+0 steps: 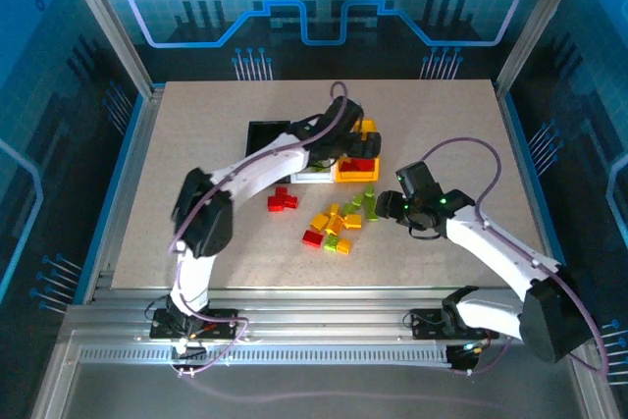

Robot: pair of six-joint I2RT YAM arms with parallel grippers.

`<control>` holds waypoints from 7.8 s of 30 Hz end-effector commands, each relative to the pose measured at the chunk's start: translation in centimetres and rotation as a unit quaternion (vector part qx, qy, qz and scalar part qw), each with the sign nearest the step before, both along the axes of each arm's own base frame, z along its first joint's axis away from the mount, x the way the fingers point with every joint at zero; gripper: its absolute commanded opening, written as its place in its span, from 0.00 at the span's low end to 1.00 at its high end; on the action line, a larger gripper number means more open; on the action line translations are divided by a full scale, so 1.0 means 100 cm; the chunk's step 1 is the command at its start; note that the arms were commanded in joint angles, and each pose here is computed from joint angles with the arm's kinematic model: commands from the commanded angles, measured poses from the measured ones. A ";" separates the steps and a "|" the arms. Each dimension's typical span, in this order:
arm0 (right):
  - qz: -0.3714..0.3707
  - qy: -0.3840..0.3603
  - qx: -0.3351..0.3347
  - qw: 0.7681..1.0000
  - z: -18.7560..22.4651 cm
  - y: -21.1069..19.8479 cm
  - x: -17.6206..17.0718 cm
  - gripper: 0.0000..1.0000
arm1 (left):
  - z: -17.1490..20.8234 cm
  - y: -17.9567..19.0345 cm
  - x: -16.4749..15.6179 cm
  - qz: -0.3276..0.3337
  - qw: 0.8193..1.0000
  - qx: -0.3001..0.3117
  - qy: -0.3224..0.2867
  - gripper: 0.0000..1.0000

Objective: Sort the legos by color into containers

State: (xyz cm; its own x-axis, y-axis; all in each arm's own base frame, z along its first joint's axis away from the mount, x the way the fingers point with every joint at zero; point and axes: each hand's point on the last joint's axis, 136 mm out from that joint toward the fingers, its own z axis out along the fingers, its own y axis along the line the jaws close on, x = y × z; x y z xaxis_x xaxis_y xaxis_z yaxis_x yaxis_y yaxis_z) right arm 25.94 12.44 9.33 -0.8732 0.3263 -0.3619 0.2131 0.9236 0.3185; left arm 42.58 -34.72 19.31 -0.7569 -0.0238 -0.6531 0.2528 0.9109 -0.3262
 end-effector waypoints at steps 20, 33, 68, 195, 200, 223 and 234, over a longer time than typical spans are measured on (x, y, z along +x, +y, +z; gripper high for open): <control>0.060 0.069 -0.087 0.992 -0.062 0.034 0.046 0.65 | -0.061 0.150 -0.155 0.100 0.994 0.014 0.046 0.99; 0.024 0.132 -0.176 0.975 -0.083 -0.002 0.025 0.46 | -0.059 0.163 -0.154 0.117 0.992 0.023 0.044 0.99; 0.153 -0.024 -0.116 0.981 0.006 0.199 0.192 0.42 | -0.084 0.221 -0.183 0.167 0.982 0.034 0.078 0.99; 0.069 0.112 -0.105 0.986 -0.062 0.071 0.005 0.66 | -0.058 0.176 -0.162 0.133 0.991 -0.003 0.024 0.99; 0.060 0.110 -0.117 0.985 -0.061 0.058 -0.001 0.60 | -0.059 0.181 -0.162 0.138 0.990 0.003 0.023 0.99; 0.228 -0.051 -0.002 0.972 0.063 0.197 0.069 0.38 | -0.071 0.244 -0.186 0.214 0.975 0.047 0.025 0.99; 0.237 -0.084 0.026 0.968 0.053 0.299 0.156 0.38 | -0.080 0.250 -0.205 0.204 0.977 0.046 0.049 0.99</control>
State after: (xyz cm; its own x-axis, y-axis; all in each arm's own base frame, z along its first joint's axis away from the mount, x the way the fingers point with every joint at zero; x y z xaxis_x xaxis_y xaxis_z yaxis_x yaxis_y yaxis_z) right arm 40.86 41.06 15.37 -0.8561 -0.0560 -0.5138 -0.2776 0.8884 0.3656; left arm 22.90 -10.30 12.01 -0.7377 -0.2729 -0.6176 -0.1455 0.9574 -0.2492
